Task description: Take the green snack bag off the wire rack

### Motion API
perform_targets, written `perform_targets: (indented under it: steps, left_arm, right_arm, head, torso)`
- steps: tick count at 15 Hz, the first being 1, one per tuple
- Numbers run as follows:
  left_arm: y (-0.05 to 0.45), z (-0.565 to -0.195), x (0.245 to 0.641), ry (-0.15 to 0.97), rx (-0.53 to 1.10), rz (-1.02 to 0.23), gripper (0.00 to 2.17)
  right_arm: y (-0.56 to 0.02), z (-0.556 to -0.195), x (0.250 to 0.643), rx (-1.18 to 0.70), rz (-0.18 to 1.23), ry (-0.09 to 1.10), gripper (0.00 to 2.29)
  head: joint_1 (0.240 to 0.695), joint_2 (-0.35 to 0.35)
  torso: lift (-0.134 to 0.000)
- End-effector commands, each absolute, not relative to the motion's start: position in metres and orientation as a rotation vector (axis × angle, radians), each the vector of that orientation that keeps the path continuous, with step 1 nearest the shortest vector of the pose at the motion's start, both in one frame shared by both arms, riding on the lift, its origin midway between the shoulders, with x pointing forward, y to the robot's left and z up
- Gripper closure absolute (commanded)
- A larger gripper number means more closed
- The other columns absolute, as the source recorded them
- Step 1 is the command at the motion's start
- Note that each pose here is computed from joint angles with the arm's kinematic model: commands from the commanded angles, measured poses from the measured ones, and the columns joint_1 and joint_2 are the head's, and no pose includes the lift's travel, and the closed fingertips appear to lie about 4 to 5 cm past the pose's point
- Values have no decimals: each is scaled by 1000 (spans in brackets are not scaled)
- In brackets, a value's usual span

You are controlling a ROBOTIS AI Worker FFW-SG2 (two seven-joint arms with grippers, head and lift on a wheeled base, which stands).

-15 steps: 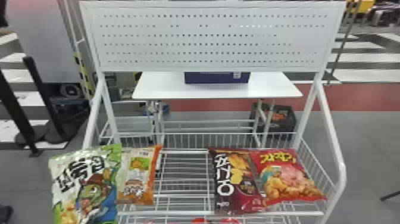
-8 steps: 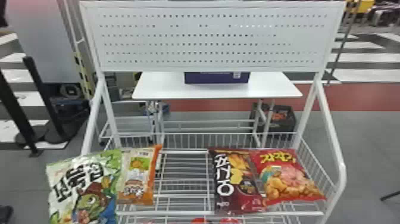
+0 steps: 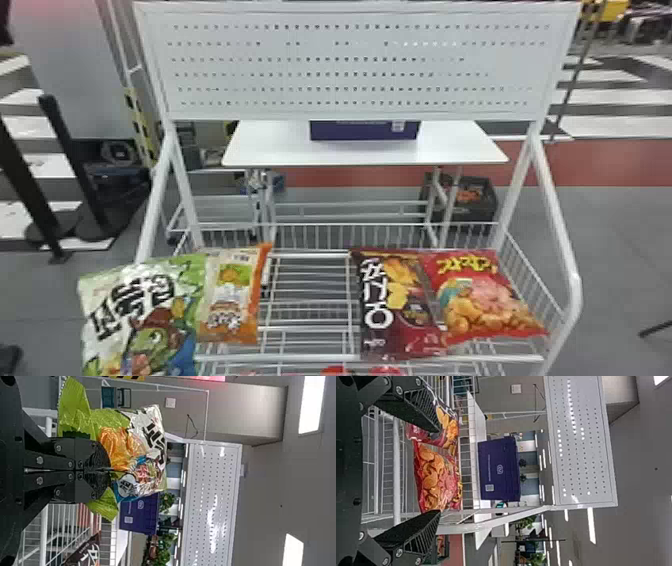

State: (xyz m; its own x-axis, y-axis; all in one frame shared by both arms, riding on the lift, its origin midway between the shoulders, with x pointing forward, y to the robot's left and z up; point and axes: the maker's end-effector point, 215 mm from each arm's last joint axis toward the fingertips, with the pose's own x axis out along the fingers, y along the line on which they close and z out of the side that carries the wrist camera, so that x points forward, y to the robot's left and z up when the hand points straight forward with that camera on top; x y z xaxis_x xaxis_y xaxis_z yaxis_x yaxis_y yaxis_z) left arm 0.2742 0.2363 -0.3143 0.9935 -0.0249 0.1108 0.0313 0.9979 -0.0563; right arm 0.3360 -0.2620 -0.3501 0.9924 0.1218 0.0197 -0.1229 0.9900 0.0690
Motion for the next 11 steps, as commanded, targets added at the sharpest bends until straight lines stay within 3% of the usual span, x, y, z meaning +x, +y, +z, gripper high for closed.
perform_targets:
  steps: [1,11]
  left_arm:
    - [237,-314,275,-112,-59,-27,1251]
    - [238,-314,275,-113,-57,-23,1251]
  right_arm:
    - [-261,-350,335,70,124,-15,174]
    - [-262,-347,335,73,123,-20,174]
  head:
    - [499,0]
    - [499,0]
  torso:
    - [0]
    - [0]
